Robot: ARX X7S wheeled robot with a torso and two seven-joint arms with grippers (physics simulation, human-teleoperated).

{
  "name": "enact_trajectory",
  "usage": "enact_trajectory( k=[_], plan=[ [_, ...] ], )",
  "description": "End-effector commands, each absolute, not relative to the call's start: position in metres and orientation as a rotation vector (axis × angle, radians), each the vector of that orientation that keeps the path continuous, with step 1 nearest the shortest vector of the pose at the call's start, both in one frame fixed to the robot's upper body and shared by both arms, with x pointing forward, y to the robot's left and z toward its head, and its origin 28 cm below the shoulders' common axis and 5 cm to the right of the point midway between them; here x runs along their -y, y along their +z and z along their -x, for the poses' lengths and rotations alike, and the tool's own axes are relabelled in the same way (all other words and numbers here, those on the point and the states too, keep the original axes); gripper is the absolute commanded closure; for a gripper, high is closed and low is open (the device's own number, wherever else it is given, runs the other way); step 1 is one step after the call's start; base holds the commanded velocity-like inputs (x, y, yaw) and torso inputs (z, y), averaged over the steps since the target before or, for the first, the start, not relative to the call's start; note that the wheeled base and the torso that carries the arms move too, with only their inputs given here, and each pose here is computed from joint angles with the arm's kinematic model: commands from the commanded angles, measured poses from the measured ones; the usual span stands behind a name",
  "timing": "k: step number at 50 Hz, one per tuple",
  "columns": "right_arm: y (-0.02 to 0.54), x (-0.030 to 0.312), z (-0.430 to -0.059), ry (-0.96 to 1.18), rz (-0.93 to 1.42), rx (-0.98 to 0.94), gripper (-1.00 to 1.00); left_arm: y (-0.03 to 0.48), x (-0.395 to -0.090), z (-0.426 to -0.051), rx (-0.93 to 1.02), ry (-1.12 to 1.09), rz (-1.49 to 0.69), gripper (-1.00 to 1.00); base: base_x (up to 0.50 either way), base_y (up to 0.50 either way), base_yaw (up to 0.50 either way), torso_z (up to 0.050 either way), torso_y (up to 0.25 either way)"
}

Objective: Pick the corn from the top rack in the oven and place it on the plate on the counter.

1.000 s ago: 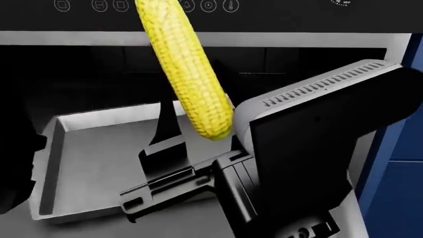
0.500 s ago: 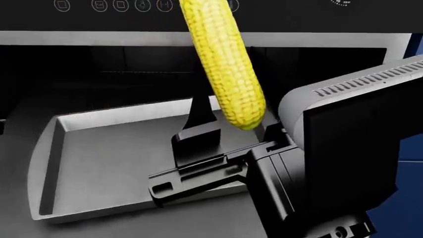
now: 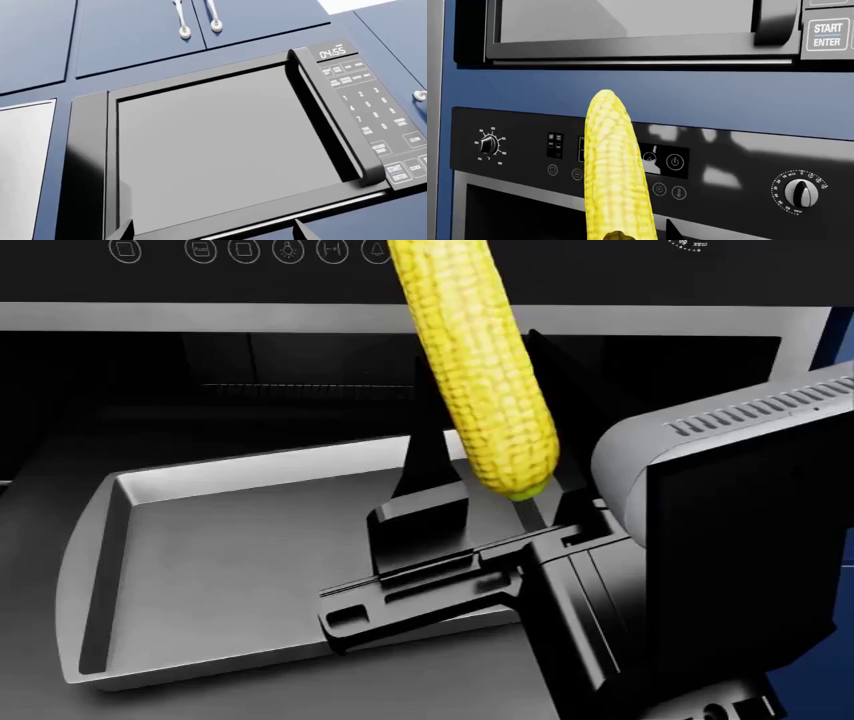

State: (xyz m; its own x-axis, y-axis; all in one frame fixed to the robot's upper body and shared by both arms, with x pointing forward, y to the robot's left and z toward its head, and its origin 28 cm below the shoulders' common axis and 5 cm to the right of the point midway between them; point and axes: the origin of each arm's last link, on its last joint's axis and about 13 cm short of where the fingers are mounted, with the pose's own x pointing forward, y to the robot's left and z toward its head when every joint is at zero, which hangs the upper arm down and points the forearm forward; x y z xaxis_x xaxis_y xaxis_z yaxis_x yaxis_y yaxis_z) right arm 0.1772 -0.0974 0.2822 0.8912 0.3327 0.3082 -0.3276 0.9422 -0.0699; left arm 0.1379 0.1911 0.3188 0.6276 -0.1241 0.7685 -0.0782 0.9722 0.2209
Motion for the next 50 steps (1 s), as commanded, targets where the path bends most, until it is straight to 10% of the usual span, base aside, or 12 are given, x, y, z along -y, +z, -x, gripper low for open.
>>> enact_trajectory(
  k=[1,50],
  plan=[
    [0.283,0.097,-0.177,0.339,0.026,0.330,1.00,0.320,-0.193,-0.137,0.897,-0.019,-0.244,-1.00,0.00,0.00,0.00,0.000,0.000],
    [0.279,0.088,-0.177,0.354,0.022,0.302,1.00,0.312,-0.193,-0.140,0.880,-0.025,-0.227,-1.00,-0.17,-0.48,0.00,0.000,0.000]
  ],
)
